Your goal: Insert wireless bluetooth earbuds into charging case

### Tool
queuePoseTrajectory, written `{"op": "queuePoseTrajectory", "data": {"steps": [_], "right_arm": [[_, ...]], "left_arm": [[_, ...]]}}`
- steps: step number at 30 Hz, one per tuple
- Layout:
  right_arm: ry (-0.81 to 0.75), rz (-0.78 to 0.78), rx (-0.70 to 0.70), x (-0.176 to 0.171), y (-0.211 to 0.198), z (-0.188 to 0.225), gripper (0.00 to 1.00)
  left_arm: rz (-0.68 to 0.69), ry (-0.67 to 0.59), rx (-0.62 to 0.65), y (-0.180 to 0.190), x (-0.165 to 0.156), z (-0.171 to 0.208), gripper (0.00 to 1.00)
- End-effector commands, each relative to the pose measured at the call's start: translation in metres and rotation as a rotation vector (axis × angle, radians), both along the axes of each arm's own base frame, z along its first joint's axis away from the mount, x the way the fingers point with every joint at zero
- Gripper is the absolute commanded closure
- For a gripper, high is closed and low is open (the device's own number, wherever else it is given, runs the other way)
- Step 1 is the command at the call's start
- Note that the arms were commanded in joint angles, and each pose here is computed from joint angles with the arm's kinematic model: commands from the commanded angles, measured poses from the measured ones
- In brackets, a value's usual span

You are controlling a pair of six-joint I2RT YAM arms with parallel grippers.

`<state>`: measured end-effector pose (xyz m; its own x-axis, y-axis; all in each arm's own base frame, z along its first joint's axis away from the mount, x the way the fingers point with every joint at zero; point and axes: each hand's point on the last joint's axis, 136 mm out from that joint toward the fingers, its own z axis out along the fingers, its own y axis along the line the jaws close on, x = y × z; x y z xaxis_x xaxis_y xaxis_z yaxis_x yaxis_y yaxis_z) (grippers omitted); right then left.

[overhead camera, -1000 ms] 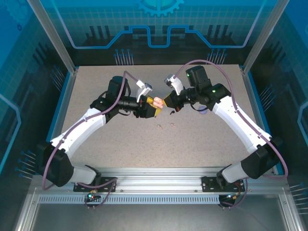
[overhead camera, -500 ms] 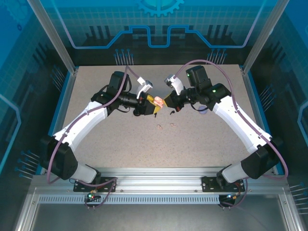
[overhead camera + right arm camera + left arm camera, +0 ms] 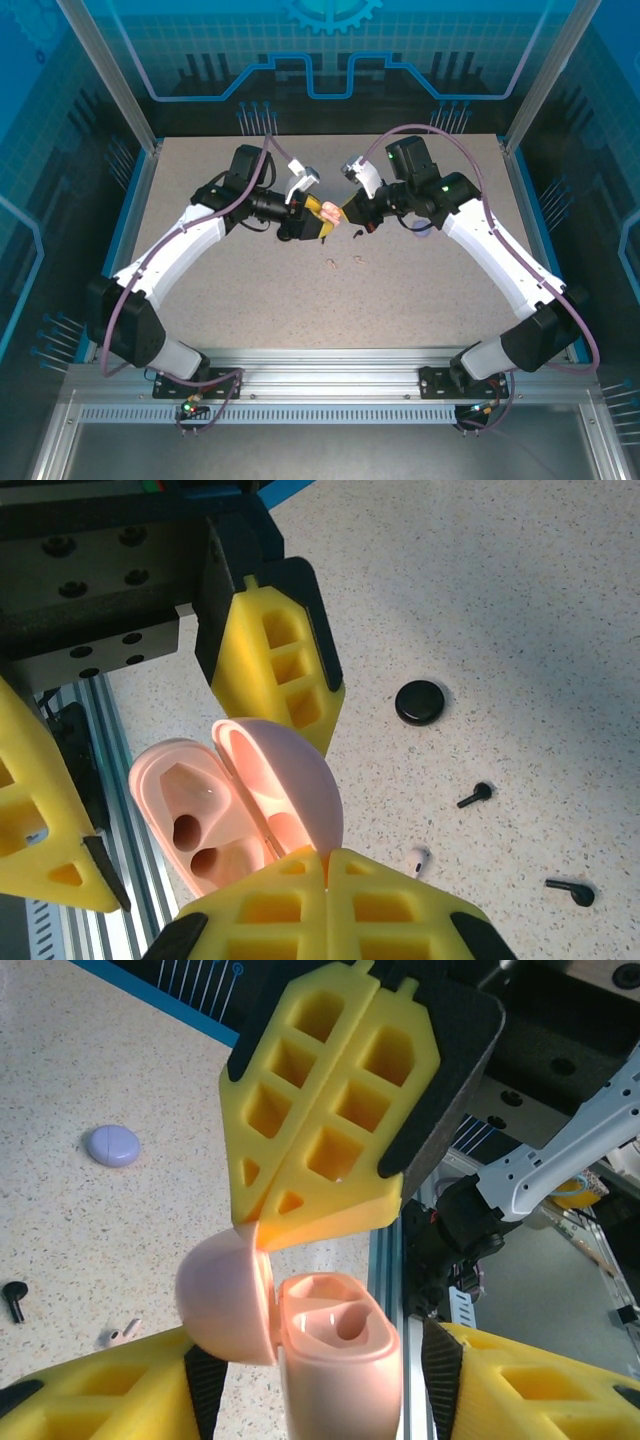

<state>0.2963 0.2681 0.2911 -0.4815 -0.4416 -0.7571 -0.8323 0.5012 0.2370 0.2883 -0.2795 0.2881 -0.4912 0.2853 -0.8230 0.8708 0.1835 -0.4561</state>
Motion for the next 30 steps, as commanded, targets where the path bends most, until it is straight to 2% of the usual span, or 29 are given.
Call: {"op": "queuePoseTrajectory", "data": {"steps": [1,5,15,26,30], "right_arm": [[-0.014,0.023,-0.019,-0.004,0.002,0.004,1.00],[-0.003,0.035,-0.034,-0.005,0.002,0.000,1.00],[0.017,0.053,-0.065,-0.003,0.004,-0.008,1.00],[0.009,0.038,-0.076,0.001,0.003,-0.010,1.00],[0.006,0.032,-0.079,0.002,0.002,-0.011,1.00]], "left_arm": [[-0.007,0.005,0.025,0.004,0.002,-0.001,0.42],[-0.024,0.022,0.040,0.003,0.002,-0.003,0.39],[-0.046,0.051,0.063,0.002,0.004,-0.004,0.41],[-0.064,0.080,0.062,0.000,0.002,-0.009,0.48],[-0.067,0.084,0.057,0.000,0.001,-0.011,0.56]]}}
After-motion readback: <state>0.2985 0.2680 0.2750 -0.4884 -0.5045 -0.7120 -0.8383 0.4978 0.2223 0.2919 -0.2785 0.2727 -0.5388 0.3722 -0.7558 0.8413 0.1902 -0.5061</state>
